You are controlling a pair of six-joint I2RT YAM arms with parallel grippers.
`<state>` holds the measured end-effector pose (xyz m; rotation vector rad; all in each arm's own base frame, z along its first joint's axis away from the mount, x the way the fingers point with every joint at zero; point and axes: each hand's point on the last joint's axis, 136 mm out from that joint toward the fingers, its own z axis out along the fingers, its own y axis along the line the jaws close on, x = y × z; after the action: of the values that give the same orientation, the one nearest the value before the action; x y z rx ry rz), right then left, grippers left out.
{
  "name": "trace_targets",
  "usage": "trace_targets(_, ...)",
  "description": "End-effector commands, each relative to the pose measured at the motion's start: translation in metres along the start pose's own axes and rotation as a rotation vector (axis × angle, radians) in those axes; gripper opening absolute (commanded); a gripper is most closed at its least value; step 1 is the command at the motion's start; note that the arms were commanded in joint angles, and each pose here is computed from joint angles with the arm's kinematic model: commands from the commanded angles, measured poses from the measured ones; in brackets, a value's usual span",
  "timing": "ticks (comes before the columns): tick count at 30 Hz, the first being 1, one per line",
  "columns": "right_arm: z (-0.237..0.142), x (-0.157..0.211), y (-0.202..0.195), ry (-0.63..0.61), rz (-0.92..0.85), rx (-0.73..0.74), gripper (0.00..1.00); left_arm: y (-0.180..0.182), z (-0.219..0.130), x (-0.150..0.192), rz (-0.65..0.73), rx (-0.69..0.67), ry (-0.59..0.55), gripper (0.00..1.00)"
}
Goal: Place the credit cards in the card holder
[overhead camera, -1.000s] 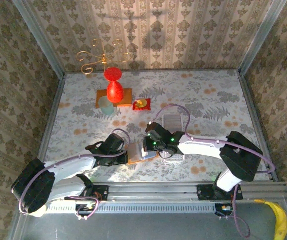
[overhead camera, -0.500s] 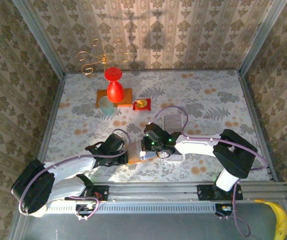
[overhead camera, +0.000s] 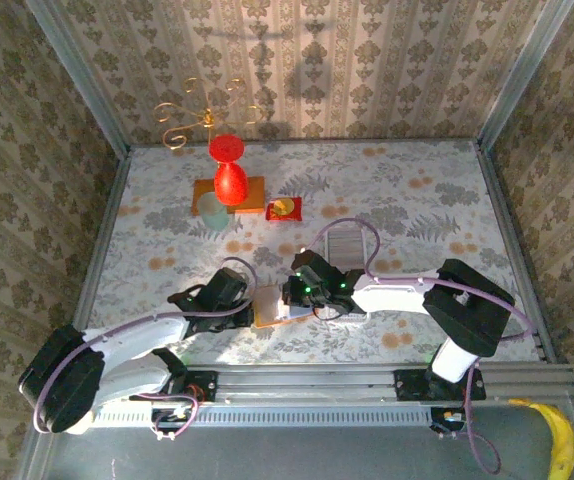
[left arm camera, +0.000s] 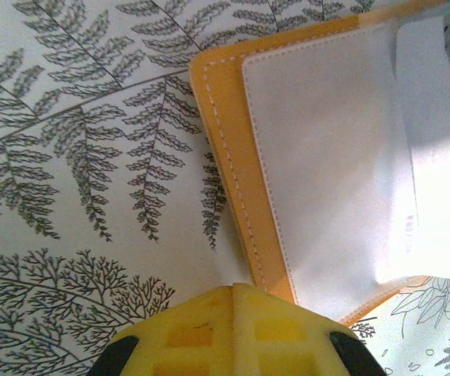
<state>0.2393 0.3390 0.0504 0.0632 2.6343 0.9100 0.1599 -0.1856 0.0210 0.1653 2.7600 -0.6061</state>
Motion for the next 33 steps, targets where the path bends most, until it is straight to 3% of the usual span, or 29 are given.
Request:
trace_targets(1, 0.001, 0.006, 0.005, 0.019, 0.047, -0.039, 0.00, 0.009, 0.000, 0.001, -0.031, -0.031, -0.012, 0.06)
trace_targets(19, 0.011, 0.017, 0.000, 0.058, 0.078, -0.064, 0.01, 0.023, 0.002, 0.002, -0.102, -0.086, -0.035, 0.07)
trace_targets(33, 0.022, 0.026, -0.024, 0.097, 0.065, 0.053, 0.21, 0.035, -0.011, -0.003, -0.093, -0.164, -0.064, 0.08)
